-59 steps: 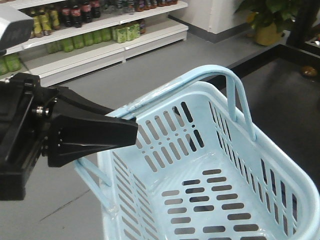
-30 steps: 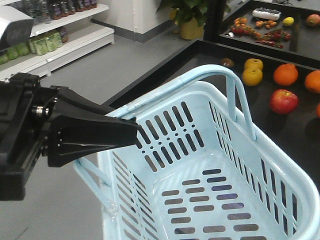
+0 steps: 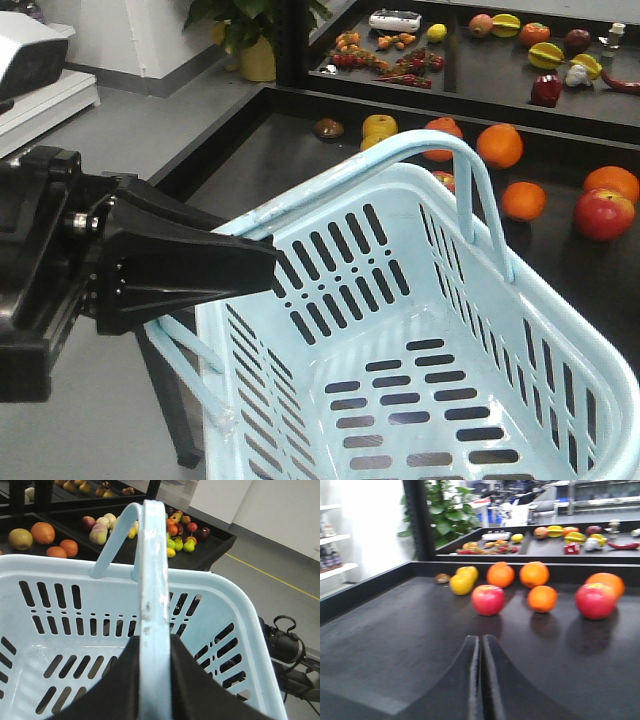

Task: Pick three apples into basket with both arms
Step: 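Drive the base up to the table with red apples and oranges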

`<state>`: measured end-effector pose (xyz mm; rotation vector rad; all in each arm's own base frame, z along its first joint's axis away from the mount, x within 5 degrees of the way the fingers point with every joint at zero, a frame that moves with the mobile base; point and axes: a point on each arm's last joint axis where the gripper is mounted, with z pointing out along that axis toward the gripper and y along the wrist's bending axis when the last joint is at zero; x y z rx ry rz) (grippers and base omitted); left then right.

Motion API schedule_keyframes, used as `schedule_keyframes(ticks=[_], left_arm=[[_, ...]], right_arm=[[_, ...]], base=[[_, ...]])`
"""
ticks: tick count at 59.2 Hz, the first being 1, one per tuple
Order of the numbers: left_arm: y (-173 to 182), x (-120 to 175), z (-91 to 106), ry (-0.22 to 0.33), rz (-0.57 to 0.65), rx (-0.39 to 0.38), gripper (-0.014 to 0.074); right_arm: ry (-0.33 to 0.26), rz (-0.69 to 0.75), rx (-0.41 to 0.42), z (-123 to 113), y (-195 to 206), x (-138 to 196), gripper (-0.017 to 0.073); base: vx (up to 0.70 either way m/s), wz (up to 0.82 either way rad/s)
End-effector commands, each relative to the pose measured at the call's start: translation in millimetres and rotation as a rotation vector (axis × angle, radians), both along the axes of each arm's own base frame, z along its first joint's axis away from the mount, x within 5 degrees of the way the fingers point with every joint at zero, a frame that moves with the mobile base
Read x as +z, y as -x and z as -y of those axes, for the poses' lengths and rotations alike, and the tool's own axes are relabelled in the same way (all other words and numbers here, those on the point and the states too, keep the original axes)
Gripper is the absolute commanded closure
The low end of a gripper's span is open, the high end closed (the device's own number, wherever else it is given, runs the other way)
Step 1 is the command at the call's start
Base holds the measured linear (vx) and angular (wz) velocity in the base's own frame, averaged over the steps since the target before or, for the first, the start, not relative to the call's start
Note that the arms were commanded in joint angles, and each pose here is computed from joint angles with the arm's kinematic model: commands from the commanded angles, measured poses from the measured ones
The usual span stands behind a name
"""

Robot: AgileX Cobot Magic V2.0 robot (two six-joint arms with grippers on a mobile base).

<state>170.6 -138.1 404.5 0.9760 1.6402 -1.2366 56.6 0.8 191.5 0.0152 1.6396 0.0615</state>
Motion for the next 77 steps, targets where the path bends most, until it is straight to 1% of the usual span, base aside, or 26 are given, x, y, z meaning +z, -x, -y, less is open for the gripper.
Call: schedule_keyframes(ticks=[1,28,77], left_arm=[[5.5,10.8,-2.7,-0.001,0.047,0.017,0.0599],[5.5,10.8,-2.7,-0.001,0.047,0.017,0.0599],[5.5,10.8,-2.7,-0.001,0.047,0.017,0.0599]], right_arm=[[0.005,0.074,0.013,-1.2,0.2,3.2,0.0564],[0.005,0.074,0.013,-1.2,0.2,3.2,0.0564],[0.005,0.074,0.013,-1.2,0.2,3.2,0.0564]], base=[[0.12,-0.40],[0.11,-0.26],[0.07,-0.09]])
